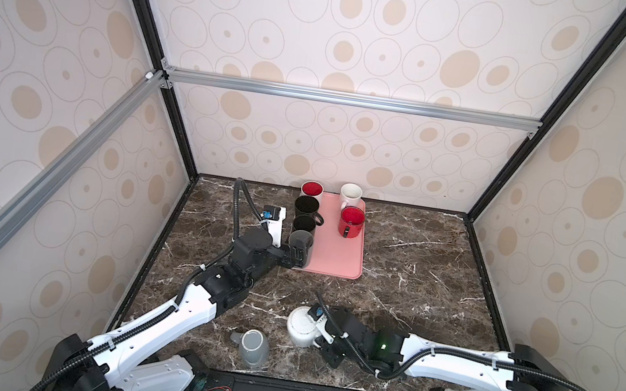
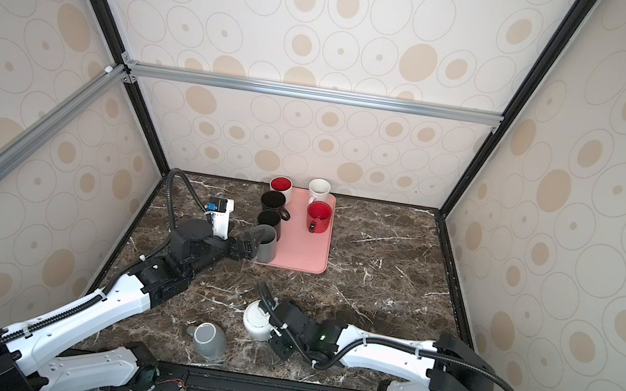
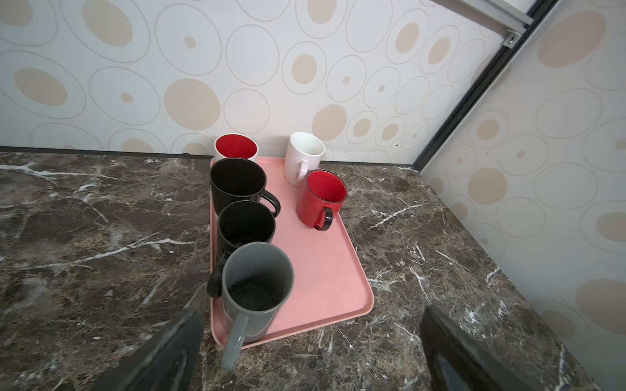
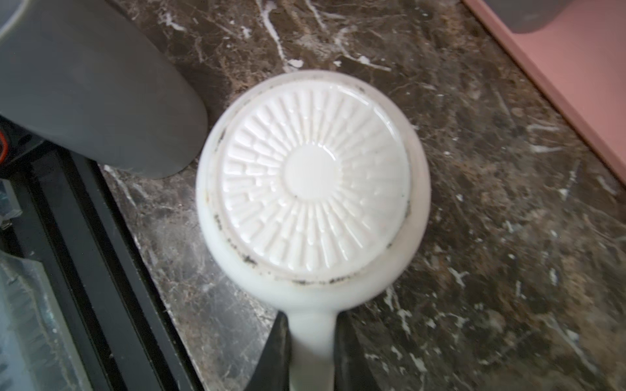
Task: Turn the mug right side up
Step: 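Grasp the upside-down white mug's handle with the right gripper and lift it, then raise the white mug toward the left gripper and grasp it with the left gripper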
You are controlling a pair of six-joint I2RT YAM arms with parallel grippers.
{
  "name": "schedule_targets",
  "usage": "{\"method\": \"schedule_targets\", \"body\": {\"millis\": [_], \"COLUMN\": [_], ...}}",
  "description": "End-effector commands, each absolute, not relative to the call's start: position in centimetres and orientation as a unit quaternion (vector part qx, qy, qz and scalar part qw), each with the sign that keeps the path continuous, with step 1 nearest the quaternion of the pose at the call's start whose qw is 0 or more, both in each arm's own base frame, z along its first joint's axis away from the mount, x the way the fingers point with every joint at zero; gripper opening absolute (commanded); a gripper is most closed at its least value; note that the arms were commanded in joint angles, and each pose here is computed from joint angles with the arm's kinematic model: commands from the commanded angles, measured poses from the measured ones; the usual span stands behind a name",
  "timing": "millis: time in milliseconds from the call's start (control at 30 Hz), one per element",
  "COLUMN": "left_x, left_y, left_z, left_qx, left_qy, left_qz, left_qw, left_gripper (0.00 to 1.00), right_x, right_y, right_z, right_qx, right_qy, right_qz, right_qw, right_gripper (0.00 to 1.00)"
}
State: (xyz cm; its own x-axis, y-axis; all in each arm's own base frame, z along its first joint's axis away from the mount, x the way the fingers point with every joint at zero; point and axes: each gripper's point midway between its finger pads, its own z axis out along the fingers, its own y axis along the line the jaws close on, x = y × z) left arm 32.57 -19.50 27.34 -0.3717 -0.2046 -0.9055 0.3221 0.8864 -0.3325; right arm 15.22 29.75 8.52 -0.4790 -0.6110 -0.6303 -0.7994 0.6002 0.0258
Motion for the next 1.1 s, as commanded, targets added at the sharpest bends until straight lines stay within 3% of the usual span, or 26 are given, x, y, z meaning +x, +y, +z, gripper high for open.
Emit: {"method": "schedule_targets", "body": {"millis": [0, 233, 467, 800, 967, 1067], "left_x": [32.1, 31.2, 29.3, 25.9, 24.8, 23.8], "left_y": [-20.3, -22.5, -25.4, -27.0, -27.0, -26.8], "left_z": [29.5, 30.2, 31.1, 33.8, 34.8, 35.8], "left_qx": [0.038, 0.061, 0.103, 0.155, 0.161, 0.167], "left_qy": [0.764, 0.733, 0.688, 0.593, 0.557, 0.529], "left_qz": [-0.287, -0.365, -0.467, -0.577, -0.613, -0.635], "left_qw": [0.576, 0.57, 0.546, 0.54, 0.537, 0.538], "left_gripper": [0.99, 0.99, 0.96, 0.91, 0.8, 0.79], "right_x": [17.6, 21.5, 24.4, 24.3, 23.3, 22.8], "right_y": [29.1, 24.9, 22.5, 23.1, 23.7, 24.3], "right_z": [12.2, 17.2, 26.1, 39.1, 43.7, 45.2], "right_qx": [-0.356, -0.236, -0.15, -0.156, -0.165, -0.172], "right_qy": [0.843, 0.838, 0.766, 0.617, 0.554, 0.529], "right_qz": [0.194, 0.256, 0.322, 0.424, 0.477, 0.506], "right_qw": [0.353, 0.421, 0.536, 0.645, 0.663, 0.659], "right_gripper": [0.0, 0.0, 0.0, 0.0, 0.0, 0.0]}}
